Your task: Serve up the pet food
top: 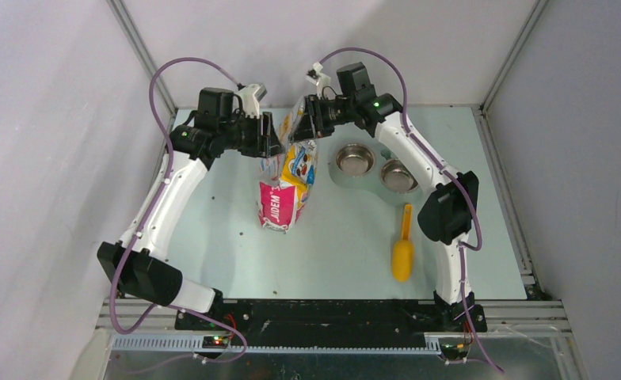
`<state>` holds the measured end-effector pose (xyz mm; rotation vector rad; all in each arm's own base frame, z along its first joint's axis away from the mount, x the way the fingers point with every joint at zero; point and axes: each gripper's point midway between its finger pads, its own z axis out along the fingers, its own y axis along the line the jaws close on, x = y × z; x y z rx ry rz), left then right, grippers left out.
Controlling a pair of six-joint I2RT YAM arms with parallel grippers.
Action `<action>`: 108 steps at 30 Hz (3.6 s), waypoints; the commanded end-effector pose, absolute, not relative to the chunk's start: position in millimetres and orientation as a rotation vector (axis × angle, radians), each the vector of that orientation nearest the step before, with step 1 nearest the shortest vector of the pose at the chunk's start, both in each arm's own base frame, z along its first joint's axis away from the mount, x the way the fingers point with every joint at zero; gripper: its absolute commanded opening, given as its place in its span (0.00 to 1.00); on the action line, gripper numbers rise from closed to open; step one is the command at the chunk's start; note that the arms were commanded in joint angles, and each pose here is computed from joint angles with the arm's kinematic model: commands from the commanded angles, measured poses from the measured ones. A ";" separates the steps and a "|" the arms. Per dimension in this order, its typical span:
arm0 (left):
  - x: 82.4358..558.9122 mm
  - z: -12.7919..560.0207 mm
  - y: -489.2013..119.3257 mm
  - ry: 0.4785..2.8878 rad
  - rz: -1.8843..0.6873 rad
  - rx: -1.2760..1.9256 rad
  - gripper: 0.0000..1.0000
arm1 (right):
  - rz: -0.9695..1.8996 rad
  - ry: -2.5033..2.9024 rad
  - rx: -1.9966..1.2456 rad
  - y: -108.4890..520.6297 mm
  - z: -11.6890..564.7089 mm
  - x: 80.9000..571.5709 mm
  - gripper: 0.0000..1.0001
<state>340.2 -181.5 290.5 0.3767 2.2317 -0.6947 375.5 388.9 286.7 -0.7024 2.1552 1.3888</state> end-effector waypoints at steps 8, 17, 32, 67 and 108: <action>336.8 313.3 -184.2 2.157 -0.719 0.386 0.55 | 1.382 2.141 -0.719 403.9 287.0 376.2 0.33; 333.9 309.3 -185.4 2.166 -0.732 0.396 0.55 | 1.298 2.168 -0.674 407.8 286.5 378.8 0.32; 322.6 308.9 -188.0 2.169 -0.767 0.443 0.40 | 1.478 2.104 -0.706 420.4 300.0 375.3 0.36; 350.9 315.7 -178.3 2.178 -0.622 0.351 0.65 | 1.354 2.187 -0.622 412.8 281.8 386.0 0.00; 365.3 272.9 -159.3 2.285 -0.255 0.436 0.25 | 1.106 2.177 -0.633 405.7 282.1 393.6 0.00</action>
